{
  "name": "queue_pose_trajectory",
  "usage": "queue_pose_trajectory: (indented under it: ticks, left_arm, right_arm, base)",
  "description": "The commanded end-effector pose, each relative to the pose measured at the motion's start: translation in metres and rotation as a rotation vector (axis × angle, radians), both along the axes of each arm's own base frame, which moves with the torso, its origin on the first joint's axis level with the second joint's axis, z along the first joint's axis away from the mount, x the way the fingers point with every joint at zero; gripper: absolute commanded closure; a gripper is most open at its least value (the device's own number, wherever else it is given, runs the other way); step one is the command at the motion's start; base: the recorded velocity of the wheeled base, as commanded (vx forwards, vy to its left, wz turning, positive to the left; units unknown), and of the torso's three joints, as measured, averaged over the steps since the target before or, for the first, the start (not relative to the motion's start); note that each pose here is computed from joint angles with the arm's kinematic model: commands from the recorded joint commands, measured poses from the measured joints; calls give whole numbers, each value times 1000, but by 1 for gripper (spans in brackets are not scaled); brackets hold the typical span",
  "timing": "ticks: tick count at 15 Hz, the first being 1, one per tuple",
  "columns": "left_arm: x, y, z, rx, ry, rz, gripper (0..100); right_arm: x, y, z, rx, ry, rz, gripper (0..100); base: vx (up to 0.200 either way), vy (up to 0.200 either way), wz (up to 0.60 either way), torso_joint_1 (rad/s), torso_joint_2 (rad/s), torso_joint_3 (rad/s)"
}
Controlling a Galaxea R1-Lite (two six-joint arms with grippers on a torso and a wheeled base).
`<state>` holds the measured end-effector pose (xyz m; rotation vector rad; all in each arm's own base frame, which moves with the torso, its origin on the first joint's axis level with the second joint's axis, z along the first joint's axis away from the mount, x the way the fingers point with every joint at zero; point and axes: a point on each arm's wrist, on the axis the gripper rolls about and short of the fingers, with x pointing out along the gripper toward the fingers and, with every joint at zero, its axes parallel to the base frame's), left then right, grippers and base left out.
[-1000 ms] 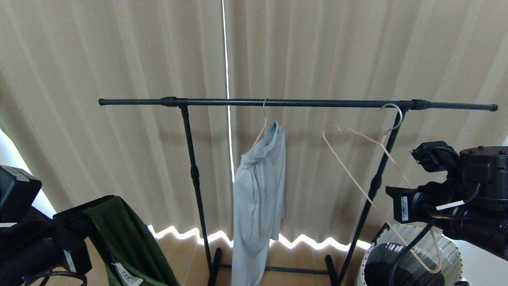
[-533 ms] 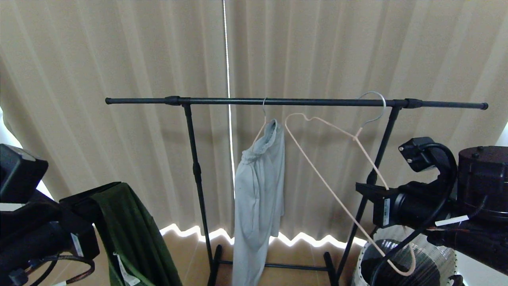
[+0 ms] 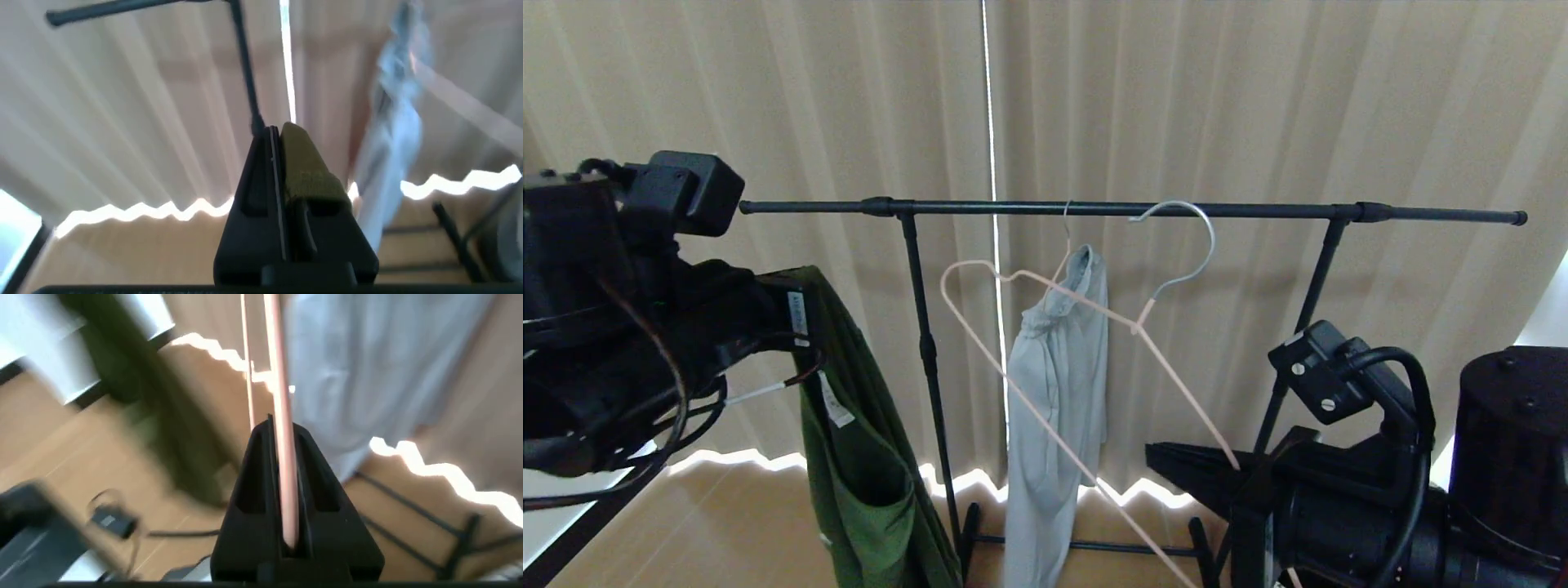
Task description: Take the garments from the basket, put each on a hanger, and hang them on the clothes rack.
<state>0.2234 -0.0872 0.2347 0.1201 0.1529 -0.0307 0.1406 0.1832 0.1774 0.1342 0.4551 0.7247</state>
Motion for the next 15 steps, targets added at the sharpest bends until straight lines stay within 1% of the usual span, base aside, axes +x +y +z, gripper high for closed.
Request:
queue_pose_trajectory:
  ticks: [1, 3, 6, 9, 12, 15]
  left_arm:
    - [33, -15, -7, -14, 31, 49, 100]
    - [44, -19, -6, -21, 25, 68, 100]
    - [50, -22, -4, -25, 17, 68, 100]
    - [50, -23, -4, -23, 19, 66, 100]
    - [47, -27, -4, -24, 17, 51, 100]
    - [44, -28, -2, -26, 11, 46, 100]
  right_arm:
    - [-10, 7, -1, 20, 6, 58, 100]
    - [-19, 13, -1, 32, 7, 108, 100]
    - [-23, 17, -3, 25, 11, 131, 100]
    - [-21, 19, -5, 19, 18, 137, 100]
    - [-17, 27, -9, 2, 27, 137, 100]
    - [-10, 34, -8, 3, 26, 125, 100]
  base:
    - [0, 0, 0, 0, 0, 0]
    - [0, 0, 0, 0, 0, 0]
    - [0, 0, 0, 0, 0, 0]
    - [0, 0, 0, 0, 0, 0]
    - [0, 0, 0, 0, 0, 0]
    - [0, 0, 0, 0, 0, 0]
